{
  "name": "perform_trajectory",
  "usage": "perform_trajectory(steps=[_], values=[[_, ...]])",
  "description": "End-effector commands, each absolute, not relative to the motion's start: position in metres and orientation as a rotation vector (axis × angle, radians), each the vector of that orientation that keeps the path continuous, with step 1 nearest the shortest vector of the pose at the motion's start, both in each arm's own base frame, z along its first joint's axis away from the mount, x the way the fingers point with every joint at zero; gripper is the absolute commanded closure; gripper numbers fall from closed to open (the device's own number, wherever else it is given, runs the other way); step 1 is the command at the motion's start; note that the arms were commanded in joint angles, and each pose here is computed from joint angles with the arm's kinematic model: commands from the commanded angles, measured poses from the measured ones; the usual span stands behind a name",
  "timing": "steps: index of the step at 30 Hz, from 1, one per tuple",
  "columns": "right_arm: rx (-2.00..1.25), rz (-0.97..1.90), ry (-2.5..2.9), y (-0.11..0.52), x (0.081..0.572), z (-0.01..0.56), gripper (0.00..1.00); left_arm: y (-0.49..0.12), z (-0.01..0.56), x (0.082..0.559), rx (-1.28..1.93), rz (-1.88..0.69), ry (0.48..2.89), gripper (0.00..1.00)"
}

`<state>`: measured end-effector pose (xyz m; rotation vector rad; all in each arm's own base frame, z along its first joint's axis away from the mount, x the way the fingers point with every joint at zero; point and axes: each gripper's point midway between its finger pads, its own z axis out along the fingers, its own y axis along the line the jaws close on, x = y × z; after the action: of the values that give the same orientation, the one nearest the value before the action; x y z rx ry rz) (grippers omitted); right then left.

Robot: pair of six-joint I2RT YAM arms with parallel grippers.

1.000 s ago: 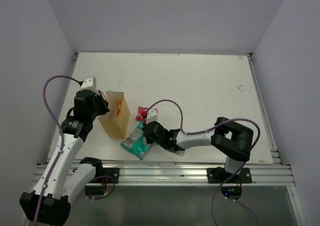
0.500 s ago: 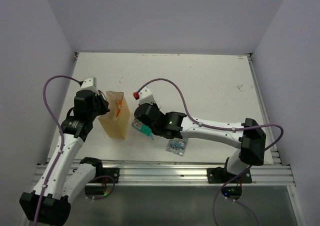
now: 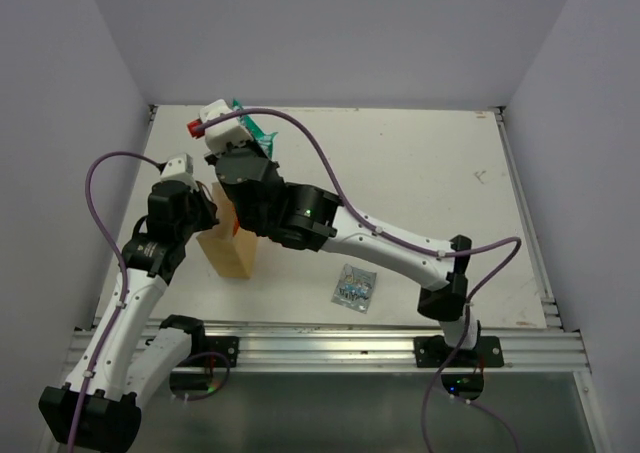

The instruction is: Place the snacks into the paper bag

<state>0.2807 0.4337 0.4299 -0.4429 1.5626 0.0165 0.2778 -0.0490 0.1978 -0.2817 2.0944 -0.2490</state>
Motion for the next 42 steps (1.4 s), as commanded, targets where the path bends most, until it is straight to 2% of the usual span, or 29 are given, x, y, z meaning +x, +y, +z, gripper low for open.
perform_trajectory(steps=[1, 12, 22, 32, 42], values=[[-0.483, -0.080, 1.498, 0.448, 0.278, 0.446, 1.00, -0.050, 0.188, 0.273, -0.292, -0.256, 2.118, 1.00], [-0.531, -0.154, 1.534, 0.475, 0.267, 0.400, 1.00, -0.053, 0.191, 0.272, -0.274, -0.274, 2.110, 1.00], [-0.409, -0.125, 1.423, 0.477, 0.261, 0.459, 1.00, -0.055, 0.192, 0.271, -0.268, -0.288, 2.105, 1.00], [-0.407, -0.117, 1.423, 0.504, 0.266, 0.426, 1.00, -0.055, 0.191, 0.271, -0.266, -0.290, 2.108, 1.00], [-0.307, -0.019, 1.370, 0.506, 0.272, 0.451, 1.00, -0.056, 0.188, 0.271, -0.263, -0.290, 2.117, 1.00]])
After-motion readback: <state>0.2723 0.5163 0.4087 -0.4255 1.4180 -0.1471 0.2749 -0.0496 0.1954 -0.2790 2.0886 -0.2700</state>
